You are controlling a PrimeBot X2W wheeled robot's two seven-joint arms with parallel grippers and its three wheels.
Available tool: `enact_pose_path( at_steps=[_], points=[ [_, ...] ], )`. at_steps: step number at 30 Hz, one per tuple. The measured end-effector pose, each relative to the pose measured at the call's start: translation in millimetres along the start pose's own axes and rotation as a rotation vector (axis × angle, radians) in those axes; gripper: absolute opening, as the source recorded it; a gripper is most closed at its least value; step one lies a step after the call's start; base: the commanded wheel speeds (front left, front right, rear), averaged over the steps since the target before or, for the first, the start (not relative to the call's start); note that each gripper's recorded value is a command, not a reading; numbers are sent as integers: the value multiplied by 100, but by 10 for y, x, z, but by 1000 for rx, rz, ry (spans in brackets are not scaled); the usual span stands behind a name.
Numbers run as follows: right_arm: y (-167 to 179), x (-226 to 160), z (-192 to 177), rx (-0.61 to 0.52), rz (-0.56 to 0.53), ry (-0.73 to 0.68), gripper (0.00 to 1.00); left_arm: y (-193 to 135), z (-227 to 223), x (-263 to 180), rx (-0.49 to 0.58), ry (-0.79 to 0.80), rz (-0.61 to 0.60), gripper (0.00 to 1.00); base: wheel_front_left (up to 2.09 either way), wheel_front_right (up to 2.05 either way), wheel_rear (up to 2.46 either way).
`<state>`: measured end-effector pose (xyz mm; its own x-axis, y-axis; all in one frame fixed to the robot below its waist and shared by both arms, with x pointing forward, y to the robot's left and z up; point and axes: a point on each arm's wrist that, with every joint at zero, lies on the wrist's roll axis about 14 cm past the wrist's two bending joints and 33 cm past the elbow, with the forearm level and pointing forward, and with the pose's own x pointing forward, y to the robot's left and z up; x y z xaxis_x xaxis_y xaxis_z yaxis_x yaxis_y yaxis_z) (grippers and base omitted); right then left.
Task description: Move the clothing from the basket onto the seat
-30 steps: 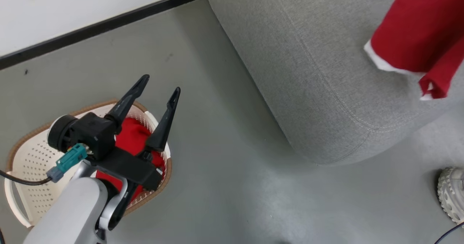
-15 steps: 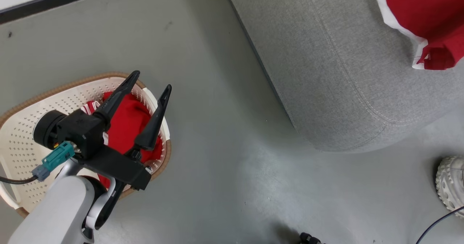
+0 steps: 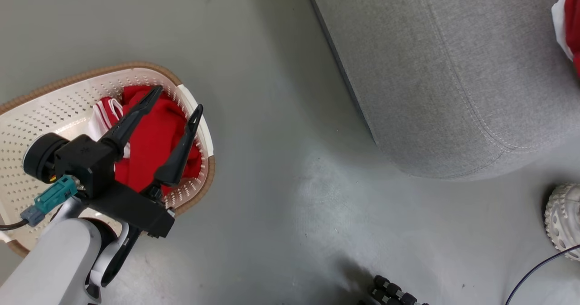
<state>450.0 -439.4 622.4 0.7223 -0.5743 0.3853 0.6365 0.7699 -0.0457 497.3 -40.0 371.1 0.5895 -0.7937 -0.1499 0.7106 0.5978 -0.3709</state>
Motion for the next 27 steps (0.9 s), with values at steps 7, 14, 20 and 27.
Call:
enact_pose_path(
  at_steps=[7,14,20,27],
  points=[
    [16,5,-266,-7,-31,56,0,120,-149,-29,-16,26,14,100,0,0,0],
    [52,-186,-882,-4,-57,231,0,237,-301,-81,-28,58,34,100,0,0,0],
    [299,-409,-1242,44,-42,326,0,345,-393,-135,-28,81,53,100,0,0,0],
    [324,-648,-1559,33,-42,425,0,378,-436,-149,-34,88,62,100,0,0,0]
  ],
)
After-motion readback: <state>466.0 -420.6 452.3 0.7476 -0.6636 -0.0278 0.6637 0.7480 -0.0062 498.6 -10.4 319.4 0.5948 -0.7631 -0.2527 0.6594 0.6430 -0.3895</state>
